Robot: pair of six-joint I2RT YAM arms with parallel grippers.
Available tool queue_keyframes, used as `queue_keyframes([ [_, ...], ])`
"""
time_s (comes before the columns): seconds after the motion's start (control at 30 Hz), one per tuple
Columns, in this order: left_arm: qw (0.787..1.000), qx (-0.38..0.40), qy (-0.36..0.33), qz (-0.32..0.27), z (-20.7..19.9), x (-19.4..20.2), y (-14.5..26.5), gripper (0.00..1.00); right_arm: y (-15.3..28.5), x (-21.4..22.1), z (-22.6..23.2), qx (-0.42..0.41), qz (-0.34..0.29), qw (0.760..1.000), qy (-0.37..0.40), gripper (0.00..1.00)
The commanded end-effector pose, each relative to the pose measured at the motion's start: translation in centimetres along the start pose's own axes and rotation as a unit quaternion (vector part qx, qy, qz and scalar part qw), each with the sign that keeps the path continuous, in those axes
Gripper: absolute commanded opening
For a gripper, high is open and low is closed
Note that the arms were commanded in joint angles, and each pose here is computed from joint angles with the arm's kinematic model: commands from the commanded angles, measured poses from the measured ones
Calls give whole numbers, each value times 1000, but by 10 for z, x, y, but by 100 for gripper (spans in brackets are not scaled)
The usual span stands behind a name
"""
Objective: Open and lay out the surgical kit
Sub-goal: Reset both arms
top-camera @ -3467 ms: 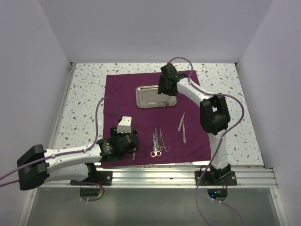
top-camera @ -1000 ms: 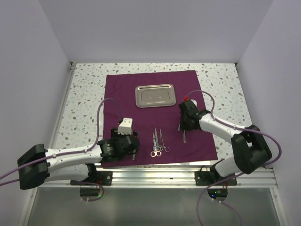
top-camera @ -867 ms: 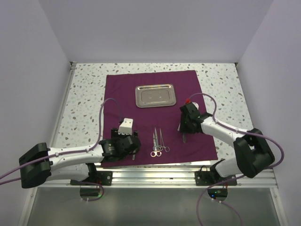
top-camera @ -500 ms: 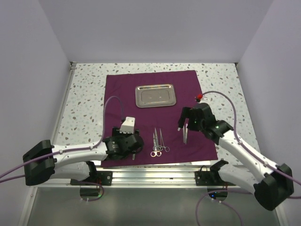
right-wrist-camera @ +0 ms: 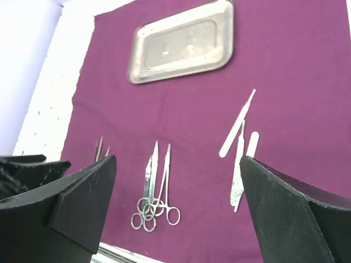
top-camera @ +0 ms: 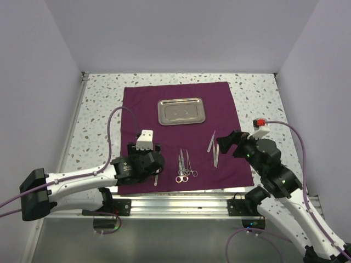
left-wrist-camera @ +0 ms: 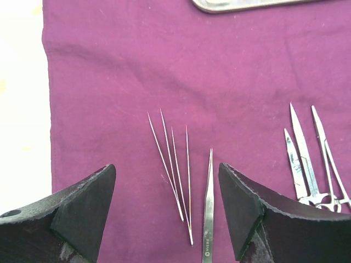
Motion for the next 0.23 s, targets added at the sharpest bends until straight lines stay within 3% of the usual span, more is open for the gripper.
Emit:
queue_keyframes([
  [0.0, 999, -11, 15, -30, 3, -20, 8, 80, 8, -8, 10, -57, -31, 998, 12, 99],
  [0.2, 999, -21, 10, -38, 7, -28, 11, 81, 19, -5, 6, -71, -46, 996, 13, 98],
])
Point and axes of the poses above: each gripper's point midway between its finger pads, its own y axis back along the fingers, its own z axis along the line the jaws close on, x = y × z, the point moved 8 cm from there along y, back along the fingers, and after that the axes turned 6 degrees about -y, right-handed, at the moved point
